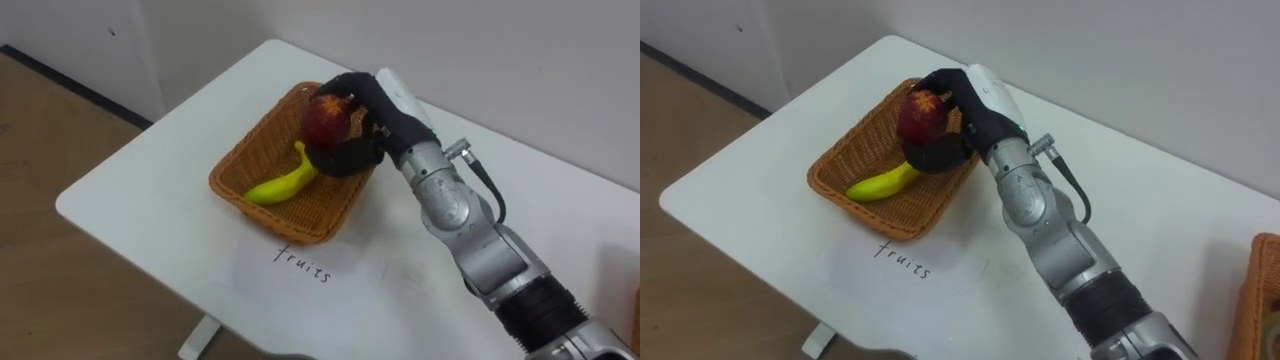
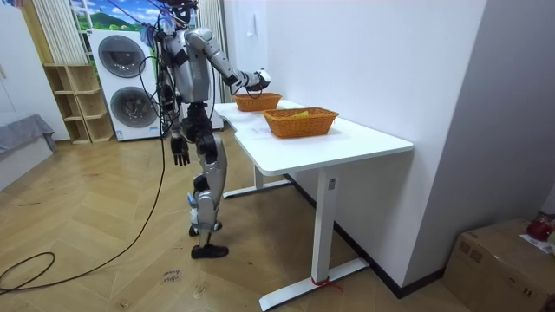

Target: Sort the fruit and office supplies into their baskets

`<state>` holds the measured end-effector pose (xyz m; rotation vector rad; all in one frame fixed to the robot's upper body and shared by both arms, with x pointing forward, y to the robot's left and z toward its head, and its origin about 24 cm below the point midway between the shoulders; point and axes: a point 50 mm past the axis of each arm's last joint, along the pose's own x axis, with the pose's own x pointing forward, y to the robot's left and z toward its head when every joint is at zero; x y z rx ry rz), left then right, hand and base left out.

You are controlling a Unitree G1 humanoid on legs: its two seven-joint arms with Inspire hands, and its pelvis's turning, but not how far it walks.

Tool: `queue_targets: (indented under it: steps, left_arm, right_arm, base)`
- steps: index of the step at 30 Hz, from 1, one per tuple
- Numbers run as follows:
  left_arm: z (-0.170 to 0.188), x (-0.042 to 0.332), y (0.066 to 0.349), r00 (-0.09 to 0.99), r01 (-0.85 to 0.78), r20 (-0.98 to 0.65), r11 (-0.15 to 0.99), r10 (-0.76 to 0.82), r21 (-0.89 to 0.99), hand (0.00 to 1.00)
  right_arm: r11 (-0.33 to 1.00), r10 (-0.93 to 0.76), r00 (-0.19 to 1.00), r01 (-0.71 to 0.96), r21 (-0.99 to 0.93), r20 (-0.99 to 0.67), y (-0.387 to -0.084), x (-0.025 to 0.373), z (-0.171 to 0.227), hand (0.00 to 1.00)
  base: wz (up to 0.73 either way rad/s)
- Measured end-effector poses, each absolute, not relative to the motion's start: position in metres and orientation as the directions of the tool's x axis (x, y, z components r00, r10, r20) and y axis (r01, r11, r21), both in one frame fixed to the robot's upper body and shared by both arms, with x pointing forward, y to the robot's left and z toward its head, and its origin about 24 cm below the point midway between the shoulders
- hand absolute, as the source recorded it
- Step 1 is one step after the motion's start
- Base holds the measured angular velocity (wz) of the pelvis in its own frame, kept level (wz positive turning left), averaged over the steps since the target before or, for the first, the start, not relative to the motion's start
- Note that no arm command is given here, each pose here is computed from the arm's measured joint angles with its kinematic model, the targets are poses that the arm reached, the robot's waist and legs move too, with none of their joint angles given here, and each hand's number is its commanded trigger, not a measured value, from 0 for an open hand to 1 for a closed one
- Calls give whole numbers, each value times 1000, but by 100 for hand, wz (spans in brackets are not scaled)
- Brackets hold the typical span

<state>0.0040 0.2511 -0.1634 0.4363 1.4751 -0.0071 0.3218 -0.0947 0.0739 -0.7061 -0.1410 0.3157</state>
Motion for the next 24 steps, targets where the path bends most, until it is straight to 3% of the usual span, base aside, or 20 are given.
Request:
queue_targets:
  steps: [17, 18, 20, 21, 23, 24]
  left_arm:
    - [-163, 2, 252, 97, 266, -959, 921, 267, 283, 0]
    - [-163, 2, 252, 95, 266, -959, 921, 268, 284, 0]
    - [-163, 3, 252, 96, 266, -959, 921, 268, 284, 0]
    - [-163, 3, 252, 95, 266, -959, 921, 268, 284, 0]
    - [-163, 3, 252, 96, 266, -959, 921, 268, 284, 0]
    - [-163, 3, 252, 95, 266, -959, 921, 268, 284, 0]
  right_arm:
    - [689, 334, 938, -311, -655, -95, -97, 318, 52, 100]
    - [686, 338, 936, -316, -656, -97, -95, 318, 51, 96]
    - [685, 340, 935, -318, -656, -98, -95, 318, 51, 77]
    - [684, 341, 935, -319, -656, -99, -95, 318, 51, 44]
    - [683, 344, 934, -322, -656, -100, -94, 317, 50, 0]
    - [681, 346, 933, -324, -656, -102, -94, 317, 50, 0]
  base:
    - [-1]
    - [0]
    - [0]
    - [0]
    - [0]
    - [0]
